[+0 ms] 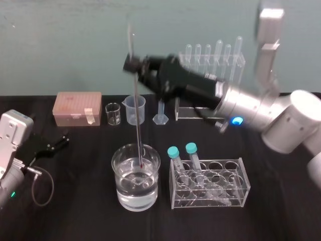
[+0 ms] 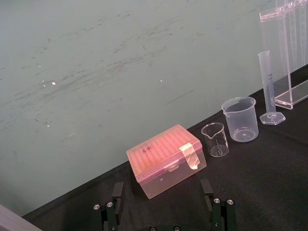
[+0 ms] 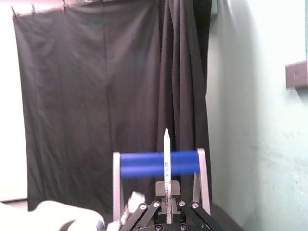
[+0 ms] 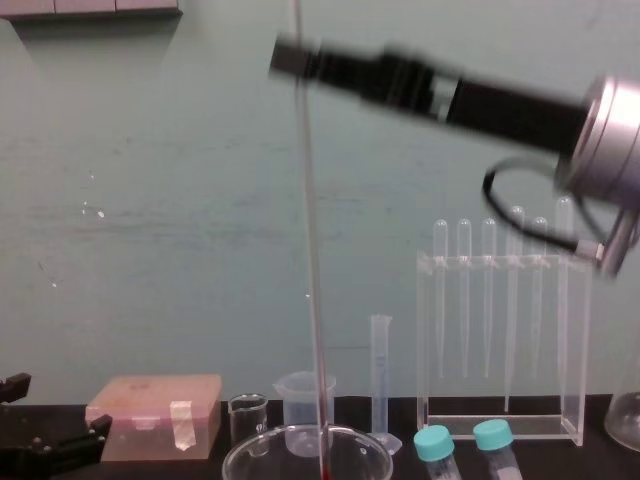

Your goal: Hold the thermometer with one hand and immerse one end into the beaker, then reinsert it into the test tube rack.

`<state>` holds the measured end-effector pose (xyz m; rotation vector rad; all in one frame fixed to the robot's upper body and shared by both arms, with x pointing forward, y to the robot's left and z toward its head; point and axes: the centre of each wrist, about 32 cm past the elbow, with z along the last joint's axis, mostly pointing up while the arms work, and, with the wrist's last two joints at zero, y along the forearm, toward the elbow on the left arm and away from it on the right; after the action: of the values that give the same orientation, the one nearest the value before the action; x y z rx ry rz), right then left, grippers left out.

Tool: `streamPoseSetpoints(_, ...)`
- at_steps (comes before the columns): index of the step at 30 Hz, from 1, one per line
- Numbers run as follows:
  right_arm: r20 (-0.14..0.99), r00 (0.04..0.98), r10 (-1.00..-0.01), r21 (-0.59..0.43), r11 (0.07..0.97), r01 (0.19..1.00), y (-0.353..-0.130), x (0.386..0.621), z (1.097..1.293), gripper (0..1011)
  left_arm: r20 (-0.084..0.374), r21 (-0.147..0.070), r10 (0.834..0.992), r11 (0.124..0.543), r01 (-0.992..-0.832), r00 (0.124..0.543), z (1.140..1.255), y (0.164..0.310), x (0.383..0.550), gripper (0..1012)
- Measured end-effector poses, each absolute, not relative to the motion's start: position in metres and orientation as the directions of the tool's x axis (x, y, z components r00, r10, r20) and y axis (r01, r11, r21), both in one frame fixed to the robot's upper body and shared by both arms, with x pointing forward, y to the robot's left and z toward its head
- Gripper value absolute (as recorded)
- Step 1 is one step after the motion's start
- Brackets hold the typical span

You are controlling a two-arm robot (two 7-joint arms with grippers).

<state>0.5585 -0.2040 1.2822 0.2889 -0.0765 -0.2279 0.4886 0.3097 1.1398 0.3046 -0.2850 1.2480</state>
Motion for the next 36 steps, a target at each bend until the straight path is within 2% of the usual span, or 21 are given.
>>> streamPoseSetpoints(5,0.043,0.973,-0.229,0.342,0.918,0.201,-0.219,0.559,1.319,56,0.374,0.07,0.88,0.287,-0.955,0.292,1.14,0.31,0.489,1008)
streamPoseSetpoints(8,0.07,0.959,-0.275,0.381,0.896,0.229,-0.236,0.559,1.344,56,0.374,0.07,0.88,0.287,-0.955,0.292,1.14,0.31,0.489,1008)
streamPoseSetpoints(11,0.095,0.94,-0.328,0.397,0.878,0.266,-0.25,0.559,1.355,56,0.374,0.07,0.88,0.287,-0.955,0.292,1.14,0.31,0.489,1008)
streamPoseSetpoints(15,0.126,0.89,-0.437,0.397,0.845,0.358,-0.277,0.555,1.364,56,0.374,0.07,0.88,0.287,-0.955,0.292,1.14,0.31,0.489,1008)
streamPoseSetpoints(21,0.128,0.83,-0.542,0.352,0.808,0.473,-0.303,0.544,1.351,56,0.374,0.07,0.88,0.287,-0.955,0.292,1.14,0.31,0.489,1008)
streamPoseSetpoints(27,0.061,0.787,-0.614,0.287,0.766,0.575,-0.319,0.521,1.323,56,0.374,0.07,0.88,0.287,-0.955,0.292,1.14,0.31,0.489,1008)
streamPoseSetpoints(36,-0.007,0.768,-0.641,0.229,0.746,0.625,-0.326,0.5,1.303,56,0.374,0.07,0.88,0.287,-0.955,0.292,1.14,0.31,0.489,1008)
